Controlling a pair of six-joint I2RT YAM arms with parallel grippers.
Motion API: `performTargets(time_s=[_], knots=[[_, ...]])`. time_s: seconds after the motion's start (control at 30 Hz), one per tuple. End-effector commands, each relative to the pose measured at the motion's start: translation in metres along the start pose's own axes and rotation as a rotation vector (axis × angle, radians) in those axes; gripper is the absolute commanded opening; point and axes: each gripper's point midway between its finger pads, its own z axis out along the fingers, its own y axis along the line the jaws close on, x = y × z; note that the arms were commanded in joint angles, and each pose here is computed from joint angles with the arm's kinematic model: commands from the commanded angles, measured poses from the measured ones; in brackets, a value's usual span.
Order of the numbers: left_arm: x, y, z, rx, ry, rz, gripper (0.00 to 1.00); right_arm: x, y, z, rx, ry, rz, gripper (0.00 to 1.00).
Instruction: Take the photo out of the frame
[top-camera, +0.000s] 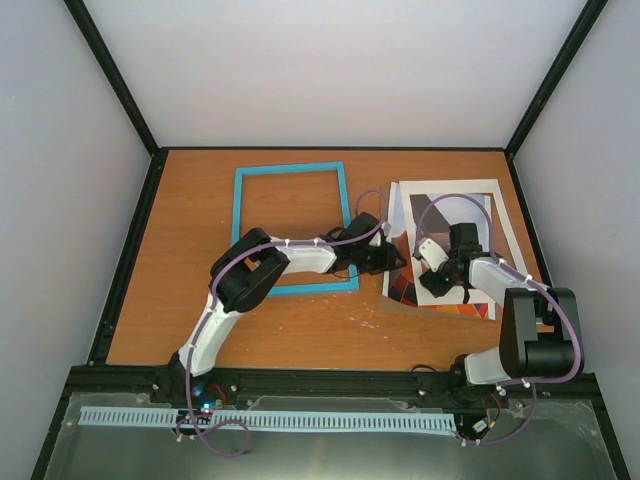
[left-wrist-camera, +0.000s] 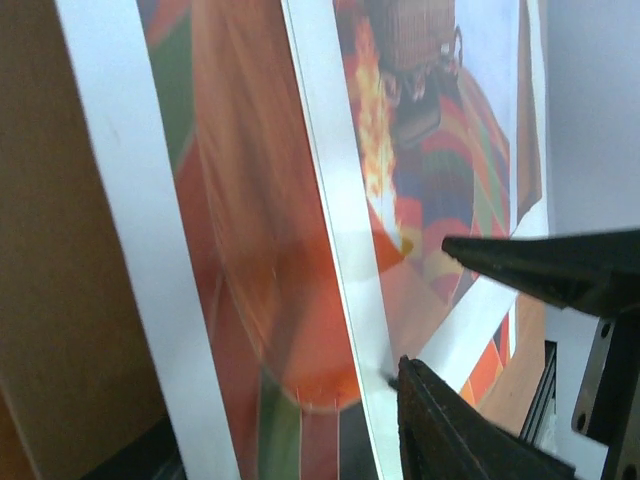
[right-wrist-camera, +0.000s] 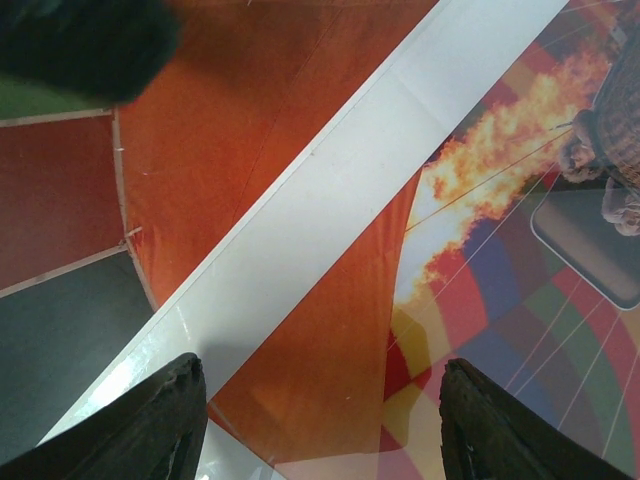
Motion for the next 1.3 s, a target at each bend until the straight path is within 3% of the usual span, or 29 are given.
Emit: performTargets(time_s=[0.0, 0.33, 0.47, 0.63, 0.8, 1.13, 1.27], knots=[[-0.034, 0.002, 0.002, 0.027, -0.044, 0.003, 0.38, 0.031, 0.019, 0.009, -0.064, 0.110, 0.023, 0.64], [-0.060, -0.002, 0.011, 0.041, -0.059, -0.006, 0.02, 0.026, 0.011, 0.003, -0.032, 0.104, 0.030, 0.65], [-0.061, -0.010, 0.000, 0.027, -0.062, 0.009, 0.01, 0.002, -0.002, -0.031, -0.012, 0.036, 0.062, 0.71], [-0.060, -0.027, -0.055, -0.032, -0.137, 0.058, 0.01, -0.050, -0.024, -0.101, -0.002, -0.191, 0.163, 0.79], [-0.043, -0.030, -0.121, -0.104, -0.213, 0.085, 0.01, -0.083, -0.020, -0.142, -0.033, -0.346, 0.216, 0.81], [-0.030, -0.030, -0.256, -0.332, -0.428, 0.179, 0.01, -0.097, -0.013, -0.154, -0.083, -0.456, 0.354, 0.82], [-0.043, -0.054, -0.305, -0.369, -0.555, 0.270, 0.01, -0.093, -0.021, -0.151, -0.029, -0.470, 0.376, 0.83]])
